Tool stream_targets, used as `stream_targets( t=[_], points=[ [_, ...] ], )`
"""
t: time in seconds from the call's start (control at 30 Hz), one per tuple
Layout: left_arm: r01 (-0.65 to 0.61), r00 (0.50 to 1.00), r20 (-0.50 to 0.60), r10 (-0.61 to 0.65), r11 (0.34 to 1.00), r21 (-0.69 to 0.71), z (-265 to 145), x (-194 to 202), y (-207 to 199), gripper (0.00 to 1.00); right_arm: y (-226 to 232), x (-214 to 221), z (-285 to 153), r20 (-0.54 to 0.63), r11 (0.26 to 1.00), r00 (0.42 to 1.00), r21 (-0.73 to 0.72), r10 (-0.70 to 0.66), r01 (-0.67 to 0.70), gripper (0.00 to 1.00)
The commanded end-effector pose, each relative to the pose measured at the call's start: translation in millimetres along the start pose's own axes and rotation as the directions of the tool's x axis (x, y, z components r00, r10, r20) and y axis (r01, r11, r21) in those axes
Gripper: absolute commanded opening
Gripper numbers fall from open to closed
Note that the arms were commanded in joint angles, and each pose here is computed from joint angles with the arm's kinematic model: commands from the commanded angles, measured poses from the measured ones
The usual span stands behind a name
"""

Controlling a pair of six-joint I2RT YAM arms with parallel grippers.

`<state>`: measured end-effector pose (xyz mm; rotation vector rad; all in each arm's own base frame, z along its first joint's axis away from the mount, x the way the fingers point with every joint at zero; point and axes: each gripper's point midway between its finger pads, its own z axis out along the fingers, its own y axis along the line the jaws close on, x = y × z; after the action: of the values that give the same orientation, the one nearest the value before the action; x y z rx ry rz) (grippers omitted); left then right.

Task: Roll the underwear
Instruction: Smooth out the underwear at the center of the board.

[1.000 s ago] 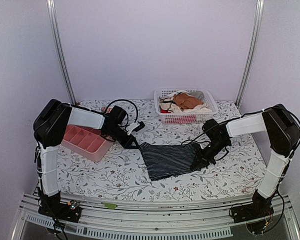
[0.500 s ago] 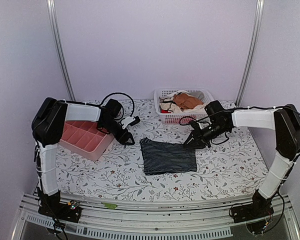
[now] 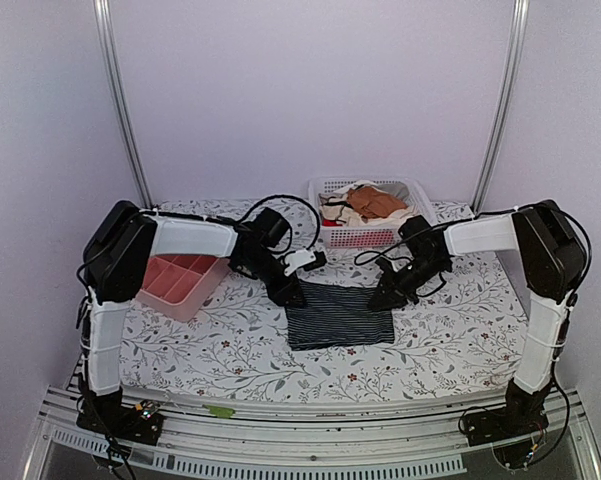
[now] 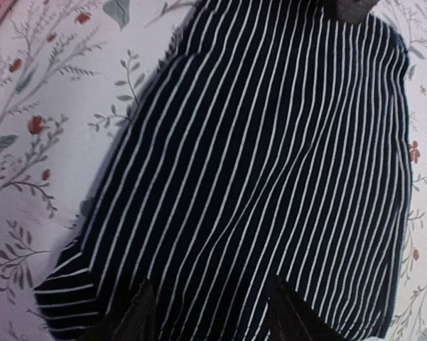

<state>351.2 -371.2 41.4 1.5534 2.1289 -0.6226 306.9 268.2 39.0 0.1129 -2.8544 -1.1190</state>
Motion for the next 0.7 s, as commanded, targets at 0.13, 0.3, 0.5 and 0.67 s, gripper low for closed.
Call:
stream_targets(
  t=[0.13,0.3,0.5,0.67],
  points=[
    [0.033,0.982,-0.187,-0.040,0.999,-0.043,21.8,68.8,17.5,0.53,-10.1,-5.6,13.2,-0.009,0.998,0.999,0.051,-0.033,0.034,0.10],
    [0.064,0.969,-0.236,-0.077,0.996,-0.062,-2.7,119.8,27.8,0.52,8.9,10.1,33.8,-0.058,0.999,0.997,0.005,-0.051,0.051,0.10],
    [0.050,0.972,-0.227,-0.062,0.997,-0.057,-23.9,134.4,21.5,0.51,39.4,37.7,52.6,-0.109,0.996,0.993,-0.081,-0.042,0.033,0.10],
    [0.013,0.993,-0.114,-0.020,0.998,-0.065,-49.3,105.5,13.8,0.60,68.2,27.3,28.6,-0.040,0.991,0.997,-0.117,-0.070,0.065,0.14]
  ],
)
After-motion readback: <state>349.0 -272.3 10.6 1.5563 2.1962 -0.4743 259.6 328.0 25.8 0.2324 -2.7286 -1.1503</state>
